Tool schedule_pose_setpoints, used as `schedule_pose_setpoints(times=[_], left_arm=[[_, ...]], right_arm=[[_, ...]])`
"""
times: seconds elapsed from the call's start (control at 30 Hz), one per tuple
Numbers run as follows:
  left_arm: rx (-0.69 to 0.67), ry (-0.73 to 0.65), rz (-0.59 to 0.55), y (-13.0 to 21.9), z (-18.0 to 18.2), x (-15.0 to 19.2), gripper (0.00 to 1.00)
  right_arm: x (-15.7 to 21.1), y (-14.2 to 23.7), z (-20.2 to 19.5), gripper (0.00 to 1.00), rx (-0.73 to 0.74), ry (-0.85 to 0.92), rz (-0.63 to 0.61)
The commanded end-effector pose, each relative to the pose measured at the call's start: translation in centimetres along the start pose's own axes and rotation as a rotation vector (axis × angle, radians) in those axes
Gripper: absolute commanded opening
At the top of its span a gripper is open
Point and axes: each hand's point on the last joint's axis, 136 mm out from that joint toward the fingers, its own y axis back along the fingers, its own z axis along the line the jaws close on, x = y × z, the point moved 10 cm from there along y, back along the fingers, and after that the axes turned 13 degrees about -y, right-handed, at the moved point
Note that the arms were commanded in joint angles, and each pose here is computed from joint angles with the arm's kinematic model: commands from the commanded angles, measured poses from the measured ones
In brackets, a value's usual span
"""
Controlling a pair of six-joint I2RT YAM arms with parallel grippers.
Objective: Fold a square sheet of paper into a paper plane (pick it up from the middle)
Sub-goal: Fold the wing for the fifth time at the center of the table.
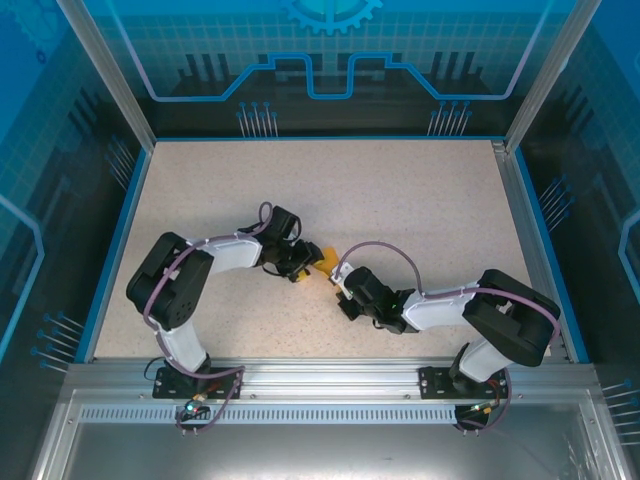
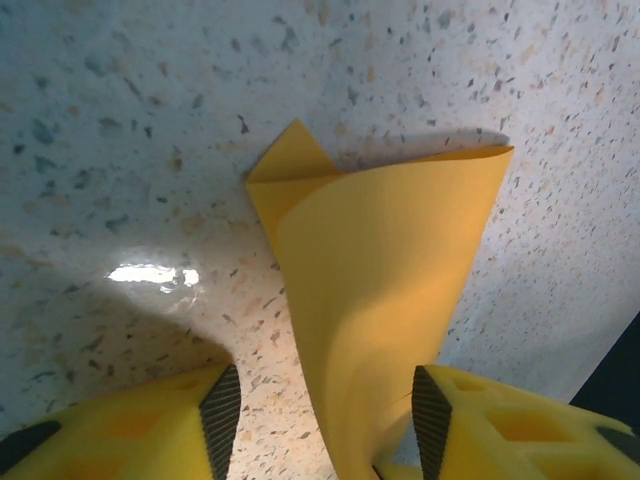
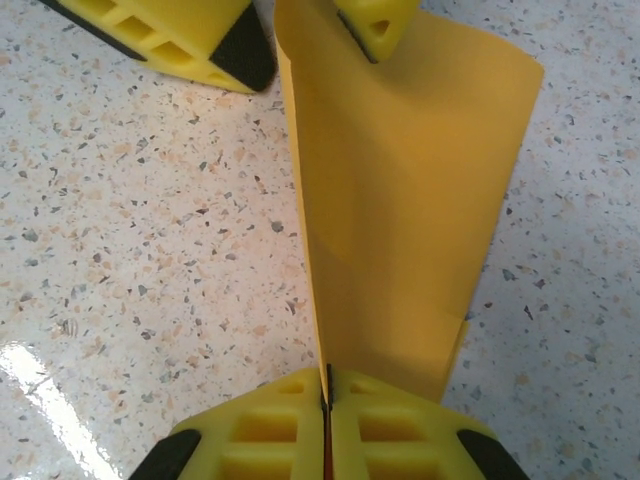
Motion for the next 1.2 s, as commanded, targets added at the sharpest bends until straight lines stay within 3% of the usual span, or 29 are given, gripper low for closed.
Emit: schedule_pose_setpoints(times=[0.0,0.1,0.23,0.37,0.8,1.0,1.17], left_arm=[[0.017,0.015,0.026,-0.4,-0.7,-0.6,0.48],[0.007,0.023,0.026,-0.4,-0.9,-0.8,0.39],[-0.032,0.029,0.03,-0.2,-0.8,-1.0,0.19],[-0.046,0.041,0.03,0.0,-0.3,-1.2,0.07],[-0.053,0.036,0.036,0.2,0.0,-1.6,0.02],[-0.05,0.031,0.038,0.3,0.0,-1.5,0.02],[-0.052,0.021,0.022,0.9,0.0,-1.3,0.09]], right_arm=[[-0.1,0.0,-0.2,0.08,-0.017,-0.026,-0.017],[-0.1,0.0,-0.1,0.09,-0.023,-0.02,-0.008],[0.0,0.0,-0.1,0.13,-0.03,-0.01,0.006],[0.1,0.0,-0.2,0.14,-0.015,0.006,0.019],[0.2,0.2,-0.3,0.18,-0.006,0.028,0.032],[-0.1,0.1,-0.2,0.12,-0.005,0.021,0.034],[-0.6,0.2,0.1,0.02,-0.038,0.002,0.028]])
